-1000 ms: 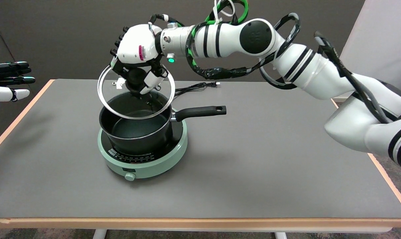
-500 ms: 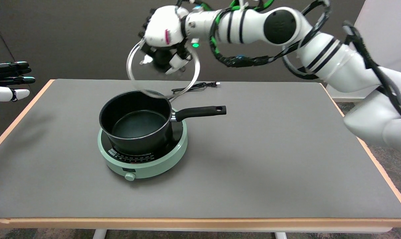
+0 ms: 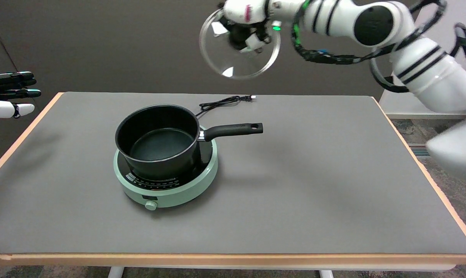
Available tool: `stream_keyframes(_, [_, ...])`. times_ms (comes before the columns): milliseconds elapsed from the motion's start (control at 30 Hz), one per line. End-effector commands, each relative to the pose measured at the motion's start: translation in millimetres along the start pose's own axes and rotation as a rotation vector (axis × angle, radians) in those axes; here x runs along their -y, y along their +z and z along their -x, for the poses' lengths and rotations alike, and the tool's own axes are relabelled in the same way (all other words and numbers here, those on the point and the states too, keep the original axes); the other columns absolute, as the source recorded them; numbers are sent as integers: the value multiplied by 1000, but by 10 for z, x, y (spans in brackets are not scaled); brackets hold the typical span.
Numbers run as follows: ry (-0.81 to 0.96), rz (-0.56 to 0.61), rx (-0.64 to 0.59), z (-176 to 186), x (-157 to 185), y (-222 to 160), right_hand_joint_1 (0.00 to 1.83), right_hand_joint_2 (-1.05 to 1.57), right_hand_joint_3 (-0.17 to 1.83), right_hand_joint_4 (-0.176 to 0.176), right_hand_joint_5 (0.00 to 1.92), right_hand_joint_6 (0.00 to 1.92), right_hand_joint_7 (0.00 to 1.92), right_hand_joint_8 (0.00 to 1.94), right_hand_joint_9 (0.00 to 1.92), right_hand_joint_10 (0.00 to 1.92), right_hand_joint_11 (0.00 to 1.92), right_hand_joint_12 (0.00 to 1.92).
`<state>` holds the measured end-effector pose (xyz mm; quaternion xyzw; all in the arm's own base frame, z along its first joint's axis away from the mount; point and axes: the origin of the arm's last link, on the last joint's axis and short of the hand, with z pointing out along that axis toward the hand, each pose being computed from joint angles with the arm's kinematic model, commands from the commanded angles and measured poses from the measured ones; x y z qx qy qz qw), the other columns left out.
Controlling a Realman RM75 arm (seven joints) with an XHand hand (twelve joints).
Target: Pick up the pot lid.
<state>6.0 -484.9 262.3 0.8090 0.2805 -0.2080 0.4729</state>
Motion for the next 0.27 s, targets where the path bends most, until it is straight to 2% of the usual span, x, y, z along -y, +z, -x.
stream_keyframes(33, [-50, 311, 217, 937, -774, -942, 1205, 977, 393, -28, 771, 1327, 1002, 1113, 905, 1431, 624, 836])
stream_keyframes(167, [7, 351, 278, 1244, -834, -1202, 1206, 977, 393, -29, 772, 1326, 1003, 1113, 908, 1429, 627, 839])
stream_keyframes(267, [89, 339, 304, 1447, -767, -1332, 1206, 977, 393, -30, 772, 1325, 1003, 1113, 908, 1431, 628, 839])
